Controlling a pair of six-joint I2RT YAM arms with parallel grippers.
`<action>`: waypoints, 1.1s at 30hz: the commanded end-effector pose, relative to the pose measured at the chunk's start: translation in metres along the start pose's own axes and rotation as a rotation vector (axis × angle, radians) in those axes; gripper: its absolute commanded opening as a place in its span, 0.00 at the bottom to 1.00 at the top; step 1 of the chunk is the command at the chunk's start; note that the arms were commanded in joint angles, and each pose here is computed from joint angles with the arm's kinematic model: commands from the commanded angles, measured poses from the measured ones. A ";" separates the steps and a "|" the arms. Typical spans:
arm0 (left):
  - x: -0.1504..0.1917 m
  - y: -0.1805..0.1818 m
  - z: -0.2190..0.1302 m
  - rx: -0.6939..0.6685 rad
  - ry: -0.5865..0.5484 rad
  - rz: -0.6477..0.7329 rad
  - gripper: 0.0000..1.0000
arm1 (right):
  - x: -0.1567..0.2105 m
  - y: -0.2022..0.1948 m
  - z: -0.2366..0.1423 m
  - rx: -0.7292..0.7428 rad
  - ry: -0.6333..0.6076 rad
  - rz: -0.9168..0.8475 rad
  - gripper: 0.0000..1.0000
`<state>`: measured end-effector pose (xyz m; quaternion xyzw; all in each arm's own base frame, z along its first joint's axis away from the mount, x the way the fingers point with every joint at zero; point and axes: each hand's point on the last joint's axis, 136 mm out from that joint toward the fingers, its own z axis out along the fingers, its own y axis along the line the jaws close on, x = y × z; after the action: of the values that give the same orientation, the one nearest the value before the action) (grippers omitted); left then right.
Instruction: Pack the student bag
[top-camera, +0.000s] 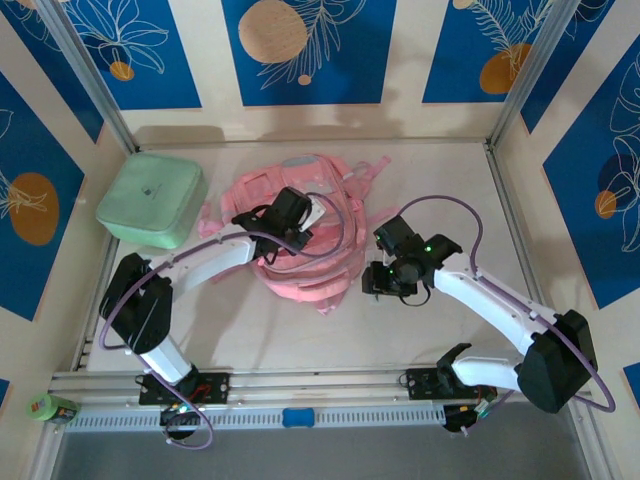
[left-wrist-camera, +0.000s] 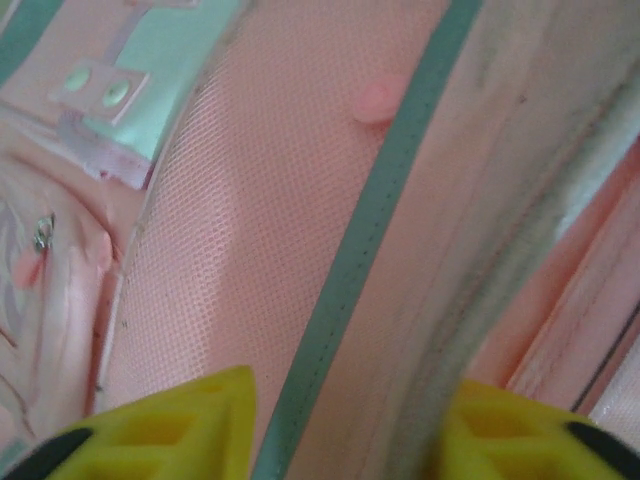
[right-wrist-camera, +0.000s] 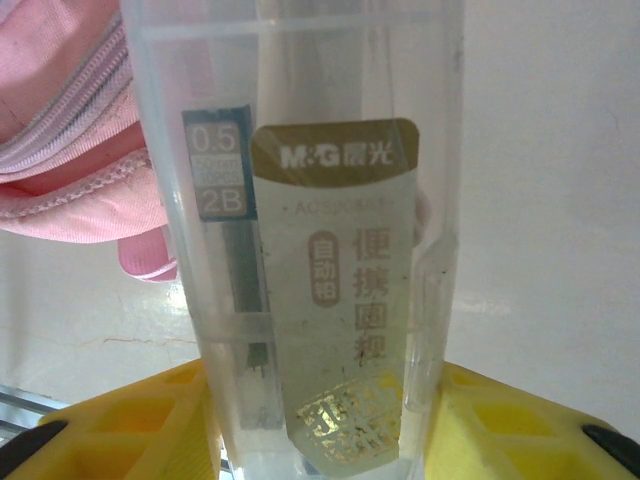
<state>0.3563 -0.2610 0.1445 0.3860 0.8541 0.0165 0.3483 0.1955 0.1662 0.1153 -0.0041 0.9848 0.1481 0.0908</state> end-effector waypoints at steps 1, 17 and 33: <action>-0.012 0.015 0.000 -0.016 -0.013 -0.052 0.18 | -0.009 0.019 -0.007 -0.075 -0.005 -0.025 0.47; -0.106 -0.041 -0.079 0.245 -0.264 -0.363 0.00 | -0.046 0.076 -0.032 -0.208 0.005 -0.105 0.47; -0.112 -0.035 -0.075 0.241 -0.275 -0.625 0.00 | -0.108 0.073 0.013 -0.090 -0.016 0.024 0.57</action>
<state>0.3251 -0.3317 0.2077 0.1792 0.9018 -0.1948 0.3417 0.2853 0.2347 0.1432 -0.0185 0.9790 0.1856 0.0826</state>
